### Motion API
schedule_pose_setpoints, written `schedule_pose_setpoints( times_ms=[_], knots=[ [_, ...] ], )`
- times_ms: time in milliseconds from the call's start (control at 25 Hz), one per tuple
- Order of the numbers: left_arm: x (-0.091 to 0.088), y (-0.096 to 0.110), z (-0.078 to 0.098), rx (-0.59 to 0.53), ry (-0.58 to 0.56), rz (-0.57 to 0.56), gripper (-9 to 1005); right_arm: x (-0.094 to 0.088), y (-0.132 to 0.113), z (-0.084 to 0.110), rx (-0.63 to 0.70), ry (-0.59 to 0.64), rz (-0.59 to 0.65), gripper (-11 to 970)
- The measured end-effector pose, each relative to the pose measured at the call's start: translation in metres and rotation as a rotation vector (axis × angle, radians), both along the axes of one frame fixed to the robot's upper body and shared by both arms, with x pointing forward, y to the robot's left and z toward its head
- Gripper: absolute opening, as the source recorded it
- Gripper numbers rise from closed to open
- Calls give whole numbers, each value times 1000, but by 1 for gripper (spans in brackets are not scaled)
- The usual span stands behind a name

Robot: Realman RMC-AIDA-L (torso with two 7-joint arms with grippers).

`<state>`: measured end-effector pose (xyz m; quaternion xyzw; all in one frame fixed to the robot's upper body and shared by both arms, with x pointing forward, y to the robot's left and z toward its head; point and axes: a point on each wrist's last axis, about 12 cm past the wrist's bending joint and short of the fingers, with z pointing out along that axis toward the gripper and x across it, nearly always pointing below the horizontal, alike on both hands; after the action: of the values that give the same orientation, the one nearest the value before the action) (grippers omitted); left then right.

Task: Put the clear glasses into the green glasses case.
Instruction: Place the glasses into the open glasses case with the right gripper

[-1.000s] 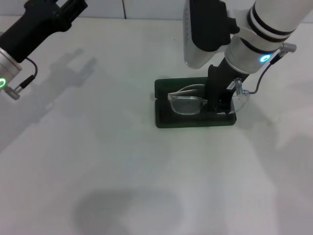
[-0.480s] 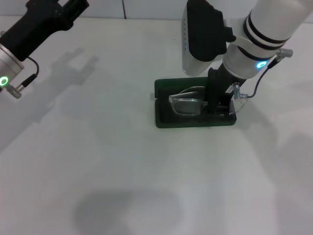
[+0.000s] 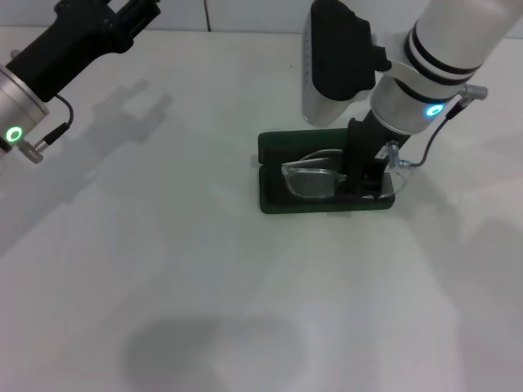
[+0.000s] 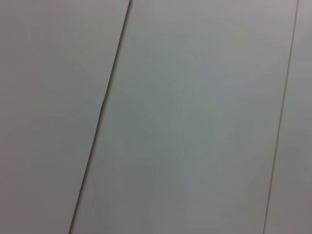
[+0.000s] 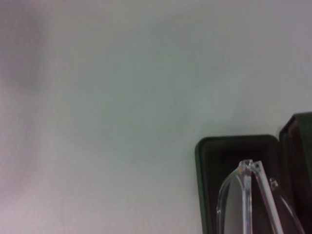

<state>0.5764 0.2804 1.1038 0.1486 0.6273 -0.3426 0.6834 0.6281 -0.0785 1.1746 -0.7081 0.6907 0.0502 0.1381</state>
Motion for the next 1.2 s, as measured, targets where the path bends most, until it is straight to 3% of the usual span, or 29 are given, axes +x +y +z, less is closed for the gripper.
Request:
schedule_pose_setpoints(
  times_ms=[560, 1200],
  knots=[
    [2, -1, -1, 6, 8, 7, 618, -5, 12, -5, -26, -32, 26, 130],
    [2, 0, -2, 13, 15, 14, 618, 1, 13, 3, -67, -119, 18, 151]
  ],
)
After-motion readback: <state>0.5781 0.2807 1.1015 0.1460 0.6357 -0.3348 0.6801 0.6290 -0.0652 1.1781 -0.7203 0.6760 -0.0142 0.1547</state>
